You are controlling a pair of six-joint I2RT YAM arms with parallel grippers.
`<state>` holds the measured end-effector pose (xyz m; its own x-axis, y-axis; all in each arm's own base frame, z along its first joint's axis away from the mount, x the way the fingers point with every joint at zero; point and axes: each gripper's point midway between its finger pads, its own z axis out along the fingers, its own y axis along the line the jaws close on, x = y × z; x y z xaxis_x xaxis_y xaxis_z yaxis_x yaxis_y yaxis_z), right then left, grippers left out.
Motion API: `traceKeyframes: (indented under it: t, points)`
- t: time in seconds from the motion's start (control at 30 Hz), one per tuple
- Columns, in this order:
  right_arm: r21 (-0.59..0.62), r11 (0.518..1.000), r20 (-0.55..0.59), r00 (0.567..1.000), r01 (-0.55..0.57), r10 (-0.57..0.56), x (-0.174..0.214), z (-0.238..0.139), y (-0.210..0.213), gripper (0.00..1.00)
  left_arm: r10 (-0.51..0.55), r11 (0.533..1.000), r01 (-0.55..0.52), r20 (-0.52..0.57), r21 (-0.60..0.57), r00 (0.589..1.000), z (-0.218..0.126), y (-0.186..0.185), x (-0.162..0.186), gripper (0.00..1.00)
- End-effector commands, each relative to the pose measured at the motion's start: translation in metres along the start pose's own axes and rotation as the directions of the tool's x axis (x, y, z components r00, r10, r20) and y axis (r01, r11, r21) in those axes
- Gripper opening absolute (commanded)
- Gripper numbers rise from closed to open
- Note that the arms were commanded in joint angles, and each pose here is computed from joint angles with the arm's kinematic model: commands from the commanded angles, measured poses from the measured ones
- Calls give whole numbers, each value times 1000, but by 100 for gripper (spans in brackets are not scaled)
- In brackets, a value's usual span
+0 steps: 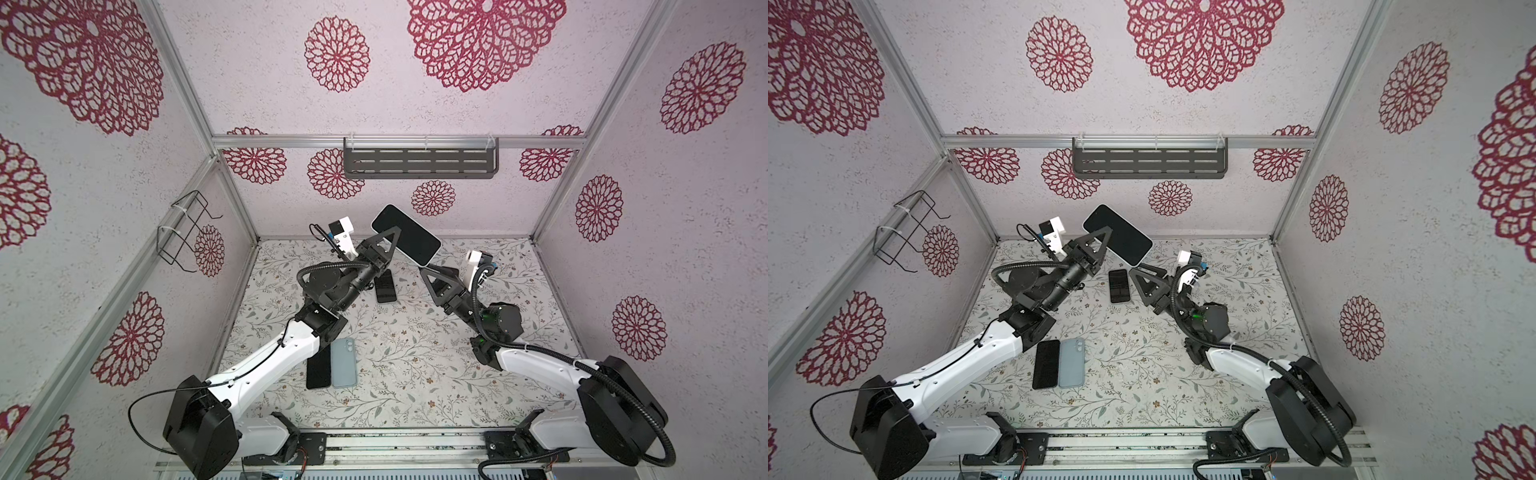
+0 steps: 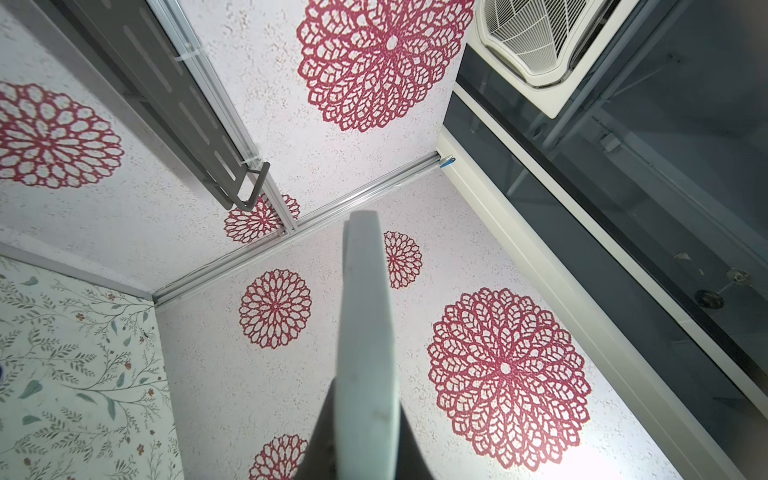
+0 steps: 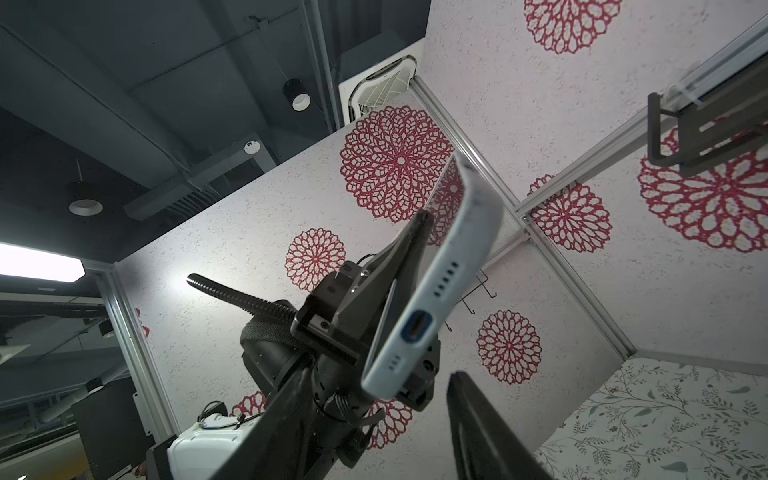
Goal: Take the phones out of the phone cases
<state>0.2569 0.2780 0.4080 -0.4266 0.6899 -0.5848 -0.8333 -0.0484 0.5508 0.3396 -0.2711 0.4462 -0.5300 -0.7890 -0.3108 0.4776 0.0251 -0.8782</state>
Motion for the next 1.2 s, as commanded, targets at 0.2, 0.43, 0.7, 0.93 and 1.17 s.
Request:
traceKeyframes:
  t: [0.2, 0.43, 0.7, 0.93, 1.17]
  points:
    - [-138, 990, 114, 993, 20, -5, -28, 6, 33, 44, 0, 995, -4, 37, 98, 999, -3, -23, -4, 0]
    - [-147, 989, 119, 993, 16, 2, -30, 8, 33, 41, -3, 996, -1, 47, 94, 999, -6, -21, -5, 0]
    - [-147, 989, 108, 994, 9, 7, -27, 8, 32, 22, -7, 997, 2, 62, 82, 998, -9, -18, -7, 0]
    - [-146, 989, 102, 995, 7, 8, -25, 5, 33, 22, -16, 997, 10, 85, 72, 996, -10, -16, -12, 0]
    - [-149, 989, 95, 995, 1, 13, -23, 5, 34, 28, -17, 998, 11, 96, 67, 995, -10, -16, -13, 0]
